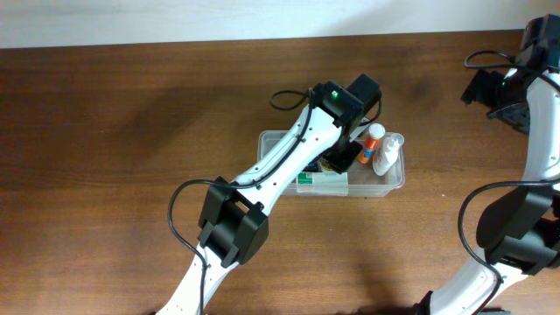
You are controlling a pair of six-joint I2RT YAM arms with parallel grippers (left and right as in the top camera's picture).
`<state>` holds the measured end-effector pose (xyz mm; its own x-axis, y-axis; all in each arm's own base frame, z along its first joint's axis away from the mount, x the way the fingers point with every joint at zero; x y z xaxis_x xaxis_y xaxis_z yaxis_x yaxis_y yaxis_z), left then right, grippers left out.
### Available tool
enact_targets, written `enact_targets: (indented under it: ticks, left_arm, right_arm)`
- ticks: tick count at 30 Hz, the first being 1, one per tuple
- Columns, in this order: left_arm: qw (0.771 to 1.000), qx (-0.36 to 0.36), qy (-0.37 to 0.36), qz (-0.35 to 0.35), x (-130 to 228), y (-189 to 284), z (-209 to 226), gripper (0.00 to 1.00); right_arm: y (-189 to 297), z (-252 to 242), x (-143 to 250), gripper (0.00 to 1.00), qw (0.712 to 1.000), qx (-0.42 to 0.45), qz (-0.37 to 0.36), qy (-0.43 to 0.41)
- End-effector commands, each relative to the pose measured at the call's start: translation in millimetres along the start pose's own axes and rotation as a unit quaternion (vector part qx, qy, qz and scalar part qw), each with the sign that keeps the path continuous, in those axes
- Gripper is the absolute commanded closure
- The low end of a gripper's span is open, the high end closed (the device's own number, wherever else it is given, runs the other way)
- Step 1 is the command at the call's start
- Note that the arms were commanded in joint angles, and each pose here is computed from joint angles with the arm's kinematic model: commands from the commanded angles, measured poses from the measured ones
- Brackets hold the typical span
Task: Pack container
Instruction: 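Lower the jar into the container beside the box and release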
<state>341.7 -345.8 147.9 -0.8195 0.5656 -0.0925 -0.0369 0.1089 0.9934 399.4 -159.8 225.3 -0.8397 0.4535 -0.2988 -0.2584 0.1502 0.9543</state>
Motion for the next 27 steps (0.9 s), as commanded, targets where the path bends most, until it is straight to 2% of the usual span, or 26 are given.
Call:
enact_targets:
  ticks: [1, 3, 9, 27]
  left_arm:
    - [0.997, -0.012, -0.081, 0.015, 3.5, -4.1, 5.2, 0.6]
    - [0.994, -0.013, -0.106, 0.036, 11.7, -3.7, 6.4, 0.6]
    - [0.991, 0.013, -0.114, 0.075, 27.2, -2.7, 2.1, 0.6]
    - [0.991, 0.013, -0.098, 0.09, 28.3, -40.9, 26.2, 0.6]
  right_arm:
    - [-4.1, -3.8, 0.4, 0.02, 1.0, 0.006, 0.005, -0.005]
    - [-4.1, -3.8, 0.5, 0.02, 1.0, 0.006, 0.005, -0.005]
    - [-4.1, -3.8, 0.5, 0.02, 1.0, 0.006, 0.005, -0.005]
    - [-4.1, -3.8, 0.5, 0.02, 1.0, 0.006, 0.005, -0.005]
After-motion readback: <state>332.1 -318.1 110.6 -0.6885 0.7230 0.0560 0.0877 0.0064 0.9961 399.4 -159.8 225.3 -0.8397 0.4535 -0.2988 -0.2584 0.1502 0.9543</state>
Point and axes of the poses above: each gripper's point midway between its finger pads, its own y axis back along the fingers, its own z axis along the line the jaws close on, x = y × z, the point moved 5 cm from there along y, back along the fingers, and after that the axes turned 8 degrees about y, right-handed, at the moved point
